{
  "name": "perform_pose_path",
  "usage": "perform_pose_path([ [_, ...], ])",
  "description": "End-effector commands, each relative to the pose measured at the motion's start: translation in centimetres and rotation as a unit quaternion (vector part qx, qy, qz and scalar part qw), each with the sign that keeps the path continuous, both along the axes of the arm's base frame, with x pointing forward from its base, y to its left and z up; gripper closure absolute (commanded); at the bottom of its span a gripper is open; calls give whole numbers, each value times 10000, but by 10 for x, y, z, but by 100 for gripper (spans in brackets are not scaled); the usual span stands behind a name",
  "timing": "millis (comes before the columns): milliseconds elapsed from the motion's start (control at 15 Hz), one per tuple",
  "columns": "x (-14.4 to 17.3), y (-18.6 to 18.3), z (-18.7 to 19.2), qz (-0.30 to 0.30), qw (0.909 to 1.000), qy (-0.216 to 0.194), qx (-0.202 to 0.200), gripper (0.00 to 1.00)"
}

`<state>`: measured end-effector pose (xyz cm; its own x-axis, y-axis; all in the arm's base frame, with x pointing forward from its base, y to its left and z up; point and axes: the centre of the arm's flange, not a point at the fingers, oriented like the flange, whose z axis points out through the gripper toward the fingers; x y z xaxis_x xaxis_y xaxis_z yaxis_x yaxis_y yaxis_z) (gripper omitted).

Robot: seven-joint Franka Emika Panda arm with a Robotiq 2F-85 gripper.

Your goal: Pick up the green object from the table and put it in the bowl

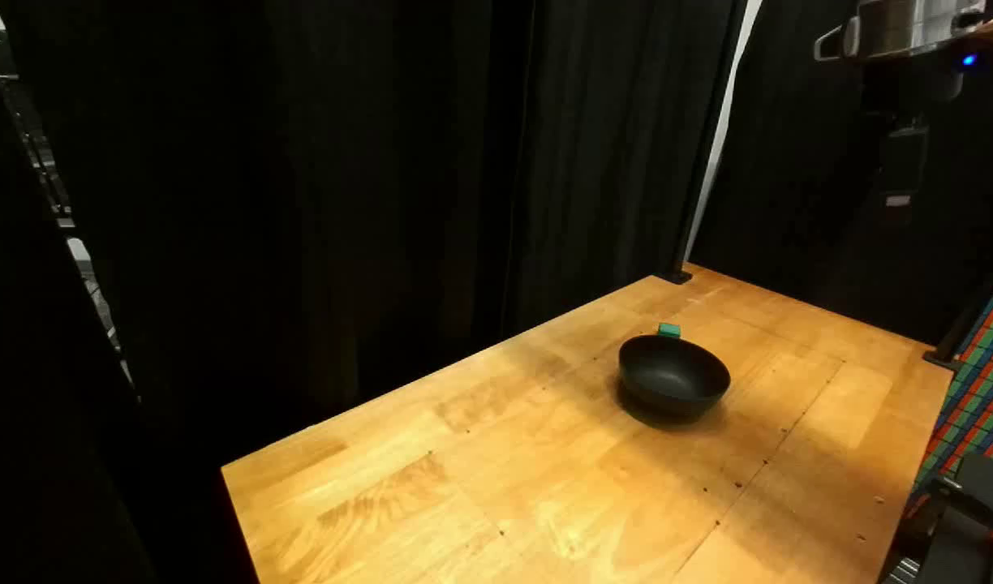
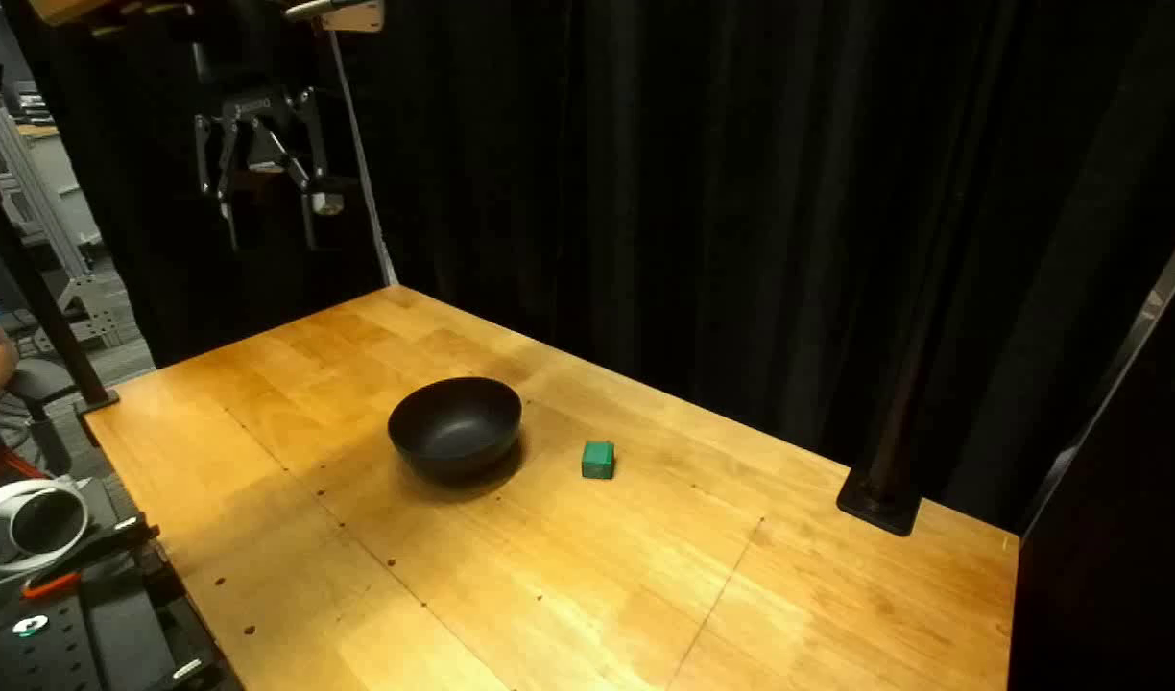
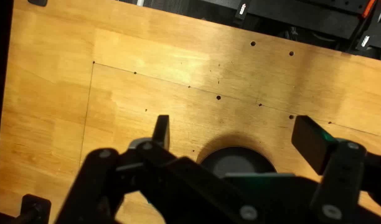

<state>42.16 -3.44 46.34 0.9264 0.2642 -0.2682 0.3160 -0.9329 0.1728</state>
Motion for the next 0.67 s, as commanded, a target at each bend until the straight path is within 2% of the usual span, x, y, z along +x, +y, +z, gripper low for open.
perform_pose_path([
  [0, 1, 0, 2, 0, 10000, -22, -1, 0],
  [333, 1, 0, 4, 0, 10000, -51, -1, 0],
  [467, 32, 6, -29, -733, 9964, -398, -177, 0],
  [600, 68, 6, -56, -1247, 9900, -653, -98, 0],
])
